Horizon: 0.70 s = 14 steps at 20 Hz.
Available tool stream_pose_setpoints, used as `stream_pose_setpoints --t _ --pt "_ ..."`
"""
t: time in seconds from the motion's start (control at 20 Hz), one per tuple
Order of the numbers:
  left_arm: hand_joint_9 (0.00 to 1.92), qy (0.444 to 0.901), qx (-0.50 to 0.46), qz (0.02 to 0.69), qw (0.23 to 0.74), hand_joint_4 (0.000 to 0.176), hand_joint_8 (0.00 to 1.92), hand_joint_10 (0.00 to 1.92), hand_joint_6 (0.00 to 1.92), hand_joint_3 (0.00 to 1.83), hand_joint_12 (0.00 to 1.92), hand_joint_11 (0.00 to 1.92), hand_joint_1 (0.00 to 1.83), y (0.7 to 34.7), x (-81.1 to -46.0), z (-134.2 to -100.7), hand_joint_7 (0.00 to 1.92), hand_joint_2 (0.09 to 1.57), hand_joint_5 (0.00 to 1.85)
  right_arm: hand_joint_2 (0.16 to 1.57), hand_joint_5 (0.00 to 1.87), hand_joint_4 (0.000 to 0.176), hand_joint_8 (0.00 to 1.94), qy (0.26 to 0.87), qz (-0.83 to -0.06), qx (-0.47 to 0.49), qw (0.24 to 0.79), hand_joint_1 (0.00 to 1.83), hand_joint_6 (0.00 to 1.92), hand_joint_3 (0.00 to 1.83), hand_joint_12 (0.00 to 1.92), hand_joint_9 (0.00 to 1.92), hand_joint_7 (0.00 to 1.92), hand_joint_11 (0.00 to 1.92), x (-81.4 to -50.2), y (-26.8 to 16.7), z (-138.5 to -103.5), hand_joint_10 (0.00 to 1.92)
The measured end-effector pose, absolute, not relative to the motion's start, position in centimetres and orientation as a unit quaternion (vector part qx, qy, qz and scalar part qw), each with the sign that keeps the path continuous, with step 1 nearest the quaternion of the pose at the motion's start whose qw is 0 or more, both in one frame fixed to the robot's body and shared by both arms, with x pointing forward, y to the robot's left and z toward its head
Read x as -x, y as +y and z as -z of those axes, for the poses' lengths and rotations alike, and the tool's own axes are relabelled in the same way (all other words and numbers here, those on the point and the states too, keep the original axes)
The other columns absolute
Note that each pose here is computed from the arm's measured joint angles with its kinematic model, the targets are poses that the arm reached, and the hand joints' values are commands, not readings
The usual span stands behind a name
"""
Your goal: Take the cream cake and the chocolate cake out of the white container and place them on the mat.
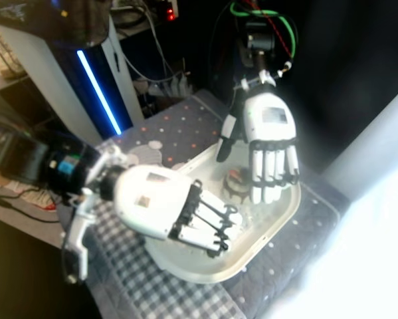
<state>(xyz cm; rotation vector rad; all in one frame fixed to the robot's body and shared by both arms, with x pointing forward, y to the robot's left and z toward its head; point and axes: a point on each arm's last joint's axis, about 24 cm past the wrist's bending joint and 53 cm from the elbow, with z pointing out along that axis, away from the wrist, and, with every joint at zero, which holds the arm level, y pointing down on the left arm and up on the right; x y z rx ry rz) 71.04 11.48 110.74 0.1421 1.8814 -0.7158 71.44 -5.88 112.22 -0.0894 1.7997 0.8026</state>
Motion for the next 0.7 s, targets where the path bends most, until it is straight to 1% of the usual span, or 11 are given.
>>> stream_pose_setpoints --t 0.1,0.15,0.3,0.35,0.4,0.45,0.5,0.55,0.6,0.65,0.7 --pt "0.37 0.792 -0.058 0.299 0.530 0.000 0.01 0.08 0.00 0.00 1.22 0.00 0.88 11.6 -71.0 -110.6 0.38 0.89 0.34 0.89 0.54 0.000 0.01 0.764 -0.337 0.039 0.548 0.87 0.01 0.00 1.43 0.63 0.66 0.11 -71.5 -5.8 -111.9 0.11" --pt "0.38 0.792 -0.057 0.299 0.529 0.000 0.01 0.09 0.00 0.00 1.24 0.00 0.88 11.5 -71.1 -110.5 0.38 0.89 0.34 0.89 0.55 0.000 0.01 0.766 -0.335 0.041 0.547 0.88 0.01 0.00 1.42 0.64 0.66 0.11 -71.5 -5.7 -111.7 0.11" --pt "0.44 0.794 -0.058 0.300 0.526 0.000 0.02 0.11 0.01 0.01 1.33 0.00 0.89 11.2 -71.2 -110.1 0.45 0.92 0.38 0.92 0.62 0.000 0.02 0.770 -0.333 0.045 0.542 0.91 0.02 0.01 1.46 0.68 0.71 0.15 -71.3 -5.4 -111.3 0.13" --pt "0.42 0.794 -0.057 0.300 0.525 0.000 0.02 0.10 0.02 0.01 1.29 0.00 0.88 11.1 -71.3 -110.0 0.46 0.93 0.41 0.94 0.67 0.000 0.03 0.770 -0.333 0.045 0.542 0.94 0.04 0.01 1.47 0.71 0.75 0.18 -71.4 -5.3 -111.2 0.14" --pt "0.51 0.796 -0.057 0.298 0.524 0.000 0.04 0.13 0.04 0.02 1.39 0.00 0.91 11.2 -71.3 -109.9 0.54 0.97 0.50 0.98 0.74 0.000 0.03 0.770 -0.334 0.044 0.542 0.99 0.02 0.00 1.54 0.74 0.82 0.22 -71.4 -5.3 -111.2 0.21" --pt "0.59 0.796 -0.057 0.298 0.524 0.000 0.04 0.15 0.05 0.02 1.40 0.09 0.97 11.1 -71.3 -109.9 0.62 1.02 0.56 1.02 0.78 0.000 0.02 0.770 -0.334 0.045 0.541 1.01 0.00 0.00 1.60 0.70 0.85 0.23 -71.3 -5.2 -111.2 0.38" --pt "0.76 0.795 -0.055 0.299 0.525 0.000 0.05 0.19 0.05 0.02 1.36 0.27 1.06 11.1 -71.5 -109.9 0.78 1.11 0.65 1.07 0.91 0.000 0.03 0.771 -0.334 0.045 0.541 1.06 0.02 0.00 1.71 0.63 0.92 0.24 -71.3 -5.2 -111.2 0.70" --pt "0.94 0.794 -0.053 0.300 0.526 0.000 0.87 0.25 1.05 0.01 1.36 0.40 1.19 11.1 -71.5 -109.8 0.94 1.17 0.68 1.11 0.98 0.000 0.10 0.771 -0.334 0.044 0.541 1.14 0.76 0.00 1.85 0.55 1.02 0.34 -71.3 -5.2 -111.2 1.21" --pt "0.84 0.794 -0.046 0.302 0.526 0.000 1.09 1.15 1.21 0.00 1.36 0.53 1.32 11.2 -71.6 -109.6 0.89 1.19 0.69 1.14 1.03 0.000 1.11 0.770 -0.335 0.045 0.541 1.21 0.80 0.00 1.91 0.57 0.84 0.43 -71.3 -5.1 -111.2 1.44" --pt "0.78 0.794 -0.041 0.304 0.525 0.000 1.17 1.37 1.25 0.00 1.38 0.55 1.34 11.3 -71.6 -109.4 0.86 1.19 0.71 1.16 1.01 0.000 1.32 0.770 -0.335 0.044 0.541 1.21 0.86 0.00 1.92 0.63 0.80 0.48 -71.3 -5.1 -111.2 1.46" --pt "0.75 0.794 -0.034 0.306 0.525 0.000 1.19 1.42 1.29 0.00 1.39 0.54 1.35 11.4 -71.7 -109.1 0.84 1.20 0.73 1.15 0.97 0.000 1.31 0.770 -0.336 0.045 0.541 1.22 0.88 0.00 1.89 0.76 0.87 0.57 -71.3 -5.0 -111.2 1.39"
